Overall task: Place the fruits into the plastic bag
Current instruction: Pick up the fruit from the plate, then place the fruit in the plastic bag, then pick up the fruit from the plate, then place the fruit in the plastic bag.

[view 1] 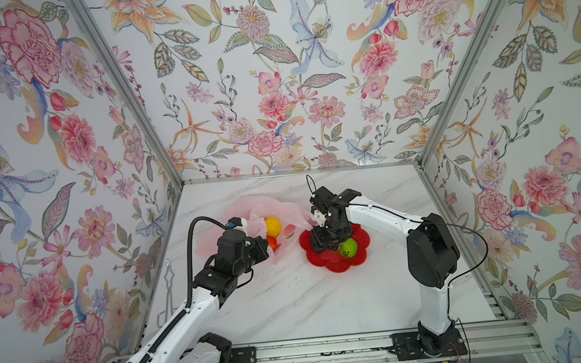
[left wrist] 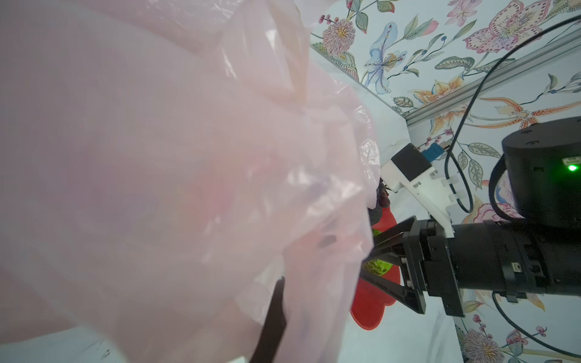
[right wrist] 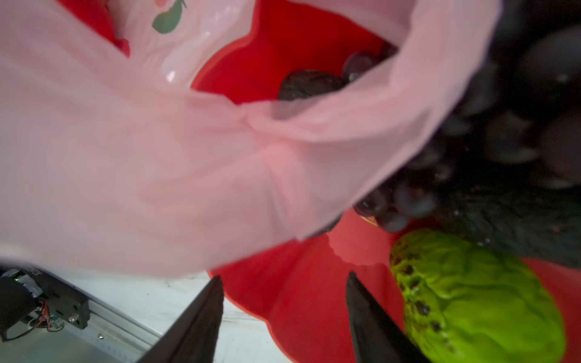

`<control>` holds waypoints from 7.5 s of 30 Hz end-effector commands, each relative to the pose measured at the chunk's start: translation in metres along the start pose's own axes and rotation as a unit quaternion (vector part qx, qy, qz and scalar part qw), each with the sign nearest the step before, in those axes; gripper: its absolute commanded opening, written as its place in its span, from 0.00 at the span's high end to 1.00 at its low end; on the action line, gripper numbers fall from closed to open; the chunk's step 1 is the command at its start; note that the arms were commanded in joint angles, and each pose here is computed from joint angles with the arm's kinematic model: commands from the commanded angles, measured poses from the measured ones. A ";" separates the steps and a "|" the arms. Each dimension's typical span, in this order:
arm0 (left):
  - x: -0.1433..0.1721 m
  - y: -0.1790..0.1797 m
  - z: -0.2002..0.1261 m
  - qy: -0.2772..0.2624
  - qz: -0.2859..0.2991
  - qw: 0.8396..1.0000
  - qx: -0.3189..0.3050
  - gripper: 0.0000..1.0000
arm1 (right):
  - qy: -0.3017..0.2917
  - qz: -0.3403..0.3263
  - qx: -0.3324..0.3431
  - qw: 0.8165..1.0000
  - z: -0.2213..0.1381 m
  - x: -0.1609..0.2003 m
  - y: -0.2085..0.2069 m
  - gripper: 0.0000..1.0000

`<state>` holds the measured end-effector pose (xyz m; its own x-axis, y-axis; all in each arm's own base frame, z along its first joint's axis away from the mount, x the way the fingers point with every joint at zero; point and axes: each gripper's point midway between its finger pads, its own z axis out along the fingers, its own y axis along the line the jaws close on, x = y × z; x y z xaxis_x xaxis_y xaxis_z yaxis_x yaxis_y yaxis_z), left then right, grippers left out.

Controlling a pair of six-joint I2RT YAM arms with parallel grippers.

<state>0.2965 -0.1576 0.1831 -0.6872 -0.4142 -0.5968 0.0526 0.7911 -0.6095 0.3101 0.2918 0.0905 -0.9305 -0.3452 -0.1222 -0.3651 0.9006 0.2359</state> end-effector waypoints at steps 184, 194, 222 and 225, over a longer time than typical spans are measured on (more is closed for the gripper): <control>0.011 0.021 -0.009 -0.017 -0.020 1.000 -0.014 1.00 | 0.062 -0.038 0.074 0.995 0.007 0.033 -0.094 0.49; 0.012 0.022 -0.012 -0.018 -0.020 1.000 -0.015 1.00 | 0.006 0.045 -0.068 0.997 -0.053 0.032 -0.060 0.50; -0.001 0.010 -0.031 -0.044 -0.020 0.999 0.002 1.00 | 0.006 0.022 -0.341 0.940 -0.029 -0.064 0.193 0.52; -0.001 0.010 -0.031 -0.043 -0.021 0.999 0.003 1.00 | 0.013 0.038 -0.358 0.933 -0.016 -0.070 0.203 0.52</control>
<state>0.2757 -0.1379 0.1897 -0.6282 -0.4748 -0.6164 0.0386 0.7722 -0.6342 0.3010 0.4777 0.1551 -0.9449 -0.3179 -0.0777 -0.2525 0.5569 0.7912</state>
